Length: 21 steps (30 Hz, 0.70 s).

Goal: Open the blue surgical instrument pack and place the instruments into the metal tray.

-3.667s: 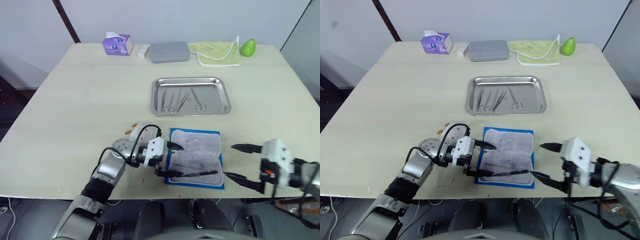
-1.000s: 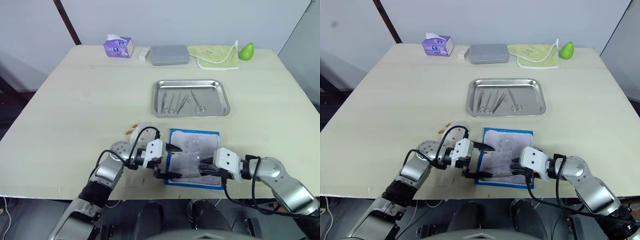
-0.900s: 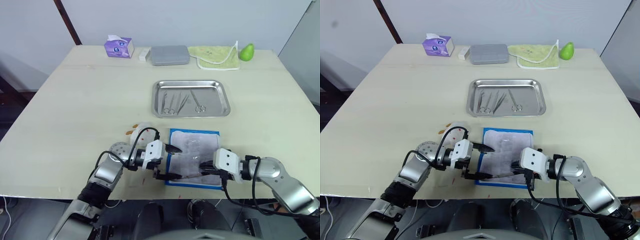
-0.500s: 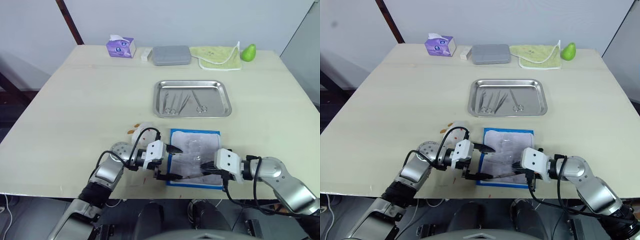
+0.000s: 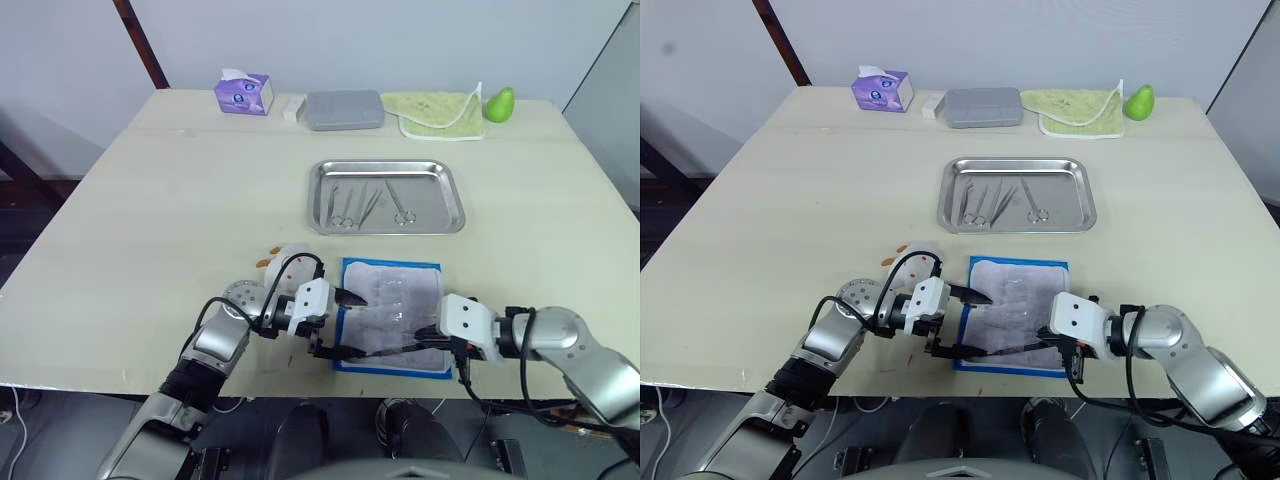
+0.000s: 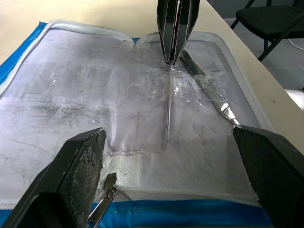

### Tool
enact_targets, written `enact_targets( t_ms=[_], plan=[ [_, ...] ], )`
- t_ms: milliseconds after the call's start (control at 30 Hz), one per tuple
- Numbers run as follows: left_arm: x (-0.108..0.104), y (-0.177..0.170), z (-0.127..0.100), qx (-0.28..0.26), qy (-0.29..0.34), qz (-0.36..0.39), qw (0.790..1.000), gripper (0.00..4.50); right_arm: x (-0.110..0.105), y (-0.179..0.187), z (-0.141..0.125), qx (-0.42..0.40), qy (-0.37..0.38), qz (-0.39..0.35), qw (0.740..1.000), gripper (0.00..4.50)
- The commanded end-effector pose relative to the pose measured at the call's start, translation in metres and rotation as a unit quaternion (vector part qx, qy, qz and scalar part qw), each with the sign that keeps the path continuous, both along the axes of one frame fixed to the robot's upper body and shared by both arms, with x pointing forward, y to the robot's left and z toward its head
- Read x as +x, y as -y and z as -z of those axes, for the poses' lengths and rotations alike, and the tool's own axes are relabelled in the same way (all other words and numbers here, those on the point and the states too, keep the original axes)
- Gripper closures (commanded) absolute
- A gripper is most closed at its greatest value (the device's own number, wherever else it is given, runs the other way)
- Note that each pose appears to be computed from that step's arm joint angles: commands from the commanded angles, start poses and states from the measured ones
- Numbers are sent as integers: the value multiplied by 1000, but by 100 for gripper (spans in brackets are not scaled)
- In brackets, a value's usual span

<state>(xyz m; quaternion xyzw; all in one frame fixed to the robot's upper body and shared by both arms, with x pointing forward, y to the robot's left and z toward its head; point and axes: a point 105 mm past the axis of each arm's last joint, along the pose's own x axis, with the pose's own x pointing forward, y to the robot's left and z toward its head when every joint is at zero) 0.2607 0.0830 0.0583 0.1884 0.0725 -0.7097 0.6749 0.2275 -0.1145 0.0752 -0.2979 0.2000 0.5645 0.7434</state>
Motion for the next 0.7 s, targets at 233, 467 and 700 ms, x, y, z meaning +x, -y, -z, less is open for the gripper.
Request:
enact_targets(
  t_ms=[233, 467, 700],
  plan=[
    [-5, 1, 9, 18, -16, 9, 1000, 0, -2, 7, -15, -10, 10, 2, 1000, 449],
    [-4, 3, 10, 20, -16, 10, 1000, 0, 0, 0, -32, -11, 23, -11, 1000, 449],
    [-4, 4, 10, 22, -14, 10, 1000, 0, 2, -3, -41, -21, 27, -15, 999, 449]
  ],
)
